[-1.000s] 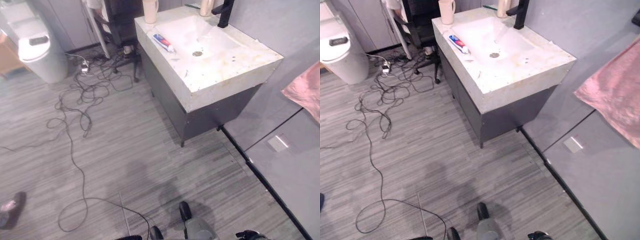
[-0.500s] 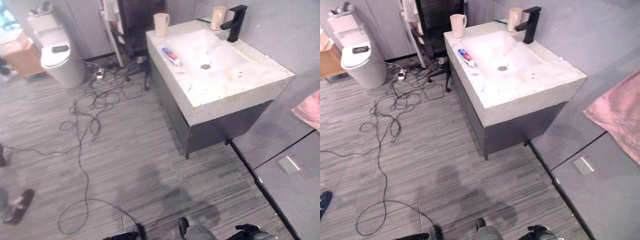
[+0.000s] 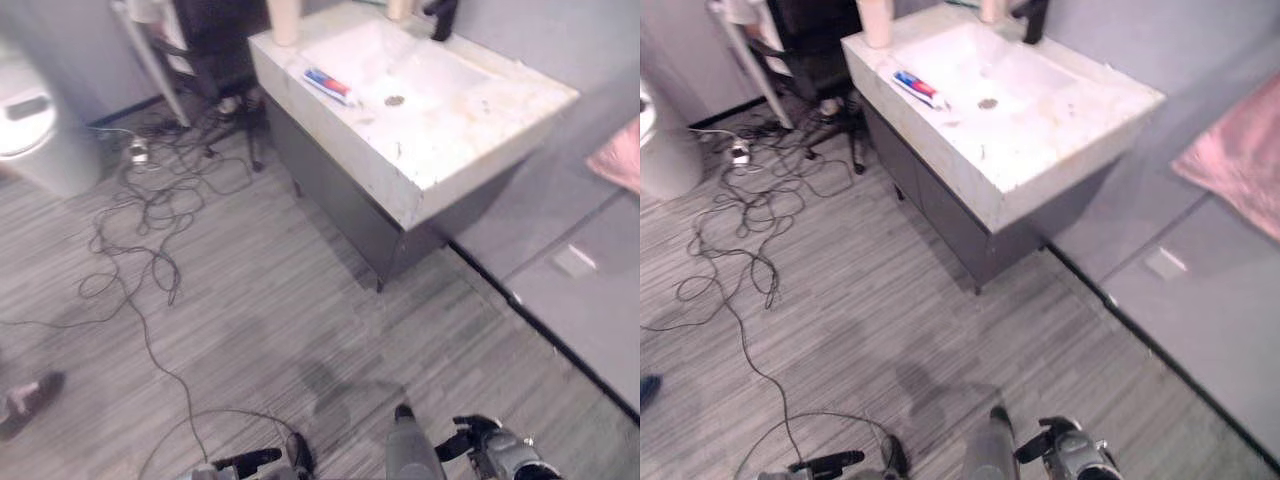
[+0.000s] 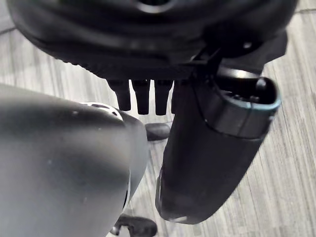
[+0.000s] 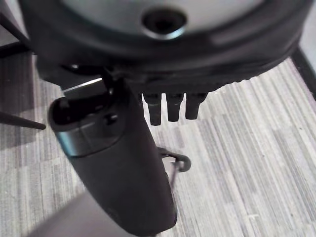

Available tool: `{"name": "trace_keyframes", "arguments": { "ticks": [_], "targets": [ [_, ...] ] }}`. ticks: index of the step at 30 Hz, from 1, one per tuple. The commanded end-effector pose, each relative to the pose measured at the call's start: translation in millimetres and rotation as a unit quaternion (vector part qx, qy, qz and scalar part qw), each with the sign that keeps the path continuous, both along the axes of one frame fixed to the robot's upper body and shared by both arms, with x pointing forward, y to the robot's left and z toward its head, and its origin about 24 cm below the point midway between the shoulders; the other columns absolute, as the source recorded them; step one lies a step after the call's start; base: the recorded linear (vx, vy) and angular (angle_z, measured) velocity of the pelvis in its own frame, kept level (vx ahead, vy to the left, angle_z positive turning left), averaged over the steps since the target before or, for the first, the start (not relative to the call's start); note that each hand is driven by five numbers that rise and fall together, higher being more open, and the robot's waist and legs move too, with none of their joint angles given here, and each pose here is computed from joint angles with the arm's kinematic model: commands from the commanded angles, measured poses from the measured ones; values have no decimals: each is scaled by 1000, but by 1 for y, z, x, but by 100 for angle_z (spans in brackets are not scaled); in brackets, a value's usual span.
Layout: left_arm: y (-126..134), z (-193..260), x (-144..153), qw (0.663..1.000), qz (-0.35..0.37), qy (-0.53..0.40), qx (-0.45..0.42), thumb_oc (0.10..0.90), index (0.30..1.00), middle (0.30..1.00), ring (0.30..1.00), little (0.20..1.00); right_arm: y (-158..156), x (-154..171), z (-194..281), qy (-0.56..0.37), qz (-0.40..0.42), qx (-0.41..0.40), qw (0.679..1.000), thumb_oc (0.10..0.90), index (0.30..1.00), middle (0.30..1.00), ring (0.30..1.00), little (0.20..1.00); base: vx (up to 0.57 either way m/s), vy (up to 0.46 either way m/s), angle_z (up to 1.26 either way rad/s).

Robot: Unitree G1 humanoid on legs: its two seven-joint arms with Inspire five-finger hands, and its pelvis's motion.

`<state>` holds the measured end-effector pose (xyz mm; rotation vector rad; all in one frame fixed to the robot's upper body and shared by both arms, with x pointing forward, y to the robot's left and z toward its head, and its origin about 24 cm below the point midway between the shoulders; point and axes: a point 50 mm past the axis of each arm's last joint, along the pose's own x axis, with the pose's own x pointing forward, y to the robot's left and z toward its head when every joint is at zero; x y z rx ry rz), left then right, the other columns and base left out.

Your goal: Organize the bathroom.

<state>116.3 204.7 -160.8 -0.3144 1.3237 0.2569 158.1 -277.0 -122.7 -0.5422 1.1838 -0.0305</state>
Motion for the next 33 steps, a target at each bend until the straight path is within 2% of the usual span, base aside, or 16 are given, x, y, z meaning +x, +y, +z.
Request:
{"name": "trace_keyframes", "arguments": {
  "ticks": [1, 7, 14, 20, 24, 33],
  "targets": [
    [15, 0, -13, 999, 44, 5, 5, 800, 900, 900, 900, 900, -20, -22, -2, 53, 42, -38, 997, 800, 900, 900, 900, 900, 248, 100, -39],
    [9, 5, 8, 998, 58, -7, 10, 800, 900, 900, 900, 900, -19, -23, -3, 68, 38, -35, 996, 800, 900, 900, 900, 900, 347, 47, -35],
    [9, -3, -21, 996, 76, 47, 17, 800, 900, 900, 900, 900, -21, -46, -11, 108, 23, -18, 994, 800, 900, 900, 900, 900, 537, -180, -53],
    [13, -1, -11, 1000, 16, -15, 15, 800, 900, 900, 900, 900, -16, -41, -12, 37, -18, 0, 999, 800, 900, 900, 900, 900, 280, -202, -4],
    [19, 0, -14, 999, 18, -14, 31, 800, 900, 900, 900, 900, -13, -42, -13, 24, -44, 4, 999, 800, 900, 900, 900, 900, 259, -125, -5],
    [27, -4, -36, 997, 42, 35, 45, 800, 900, 900, 900, 900, -16, -60, -18, 62, -50, -36, 996, 800, 900, 900, 900, 900, 395, 136, -90]
  ]
}}
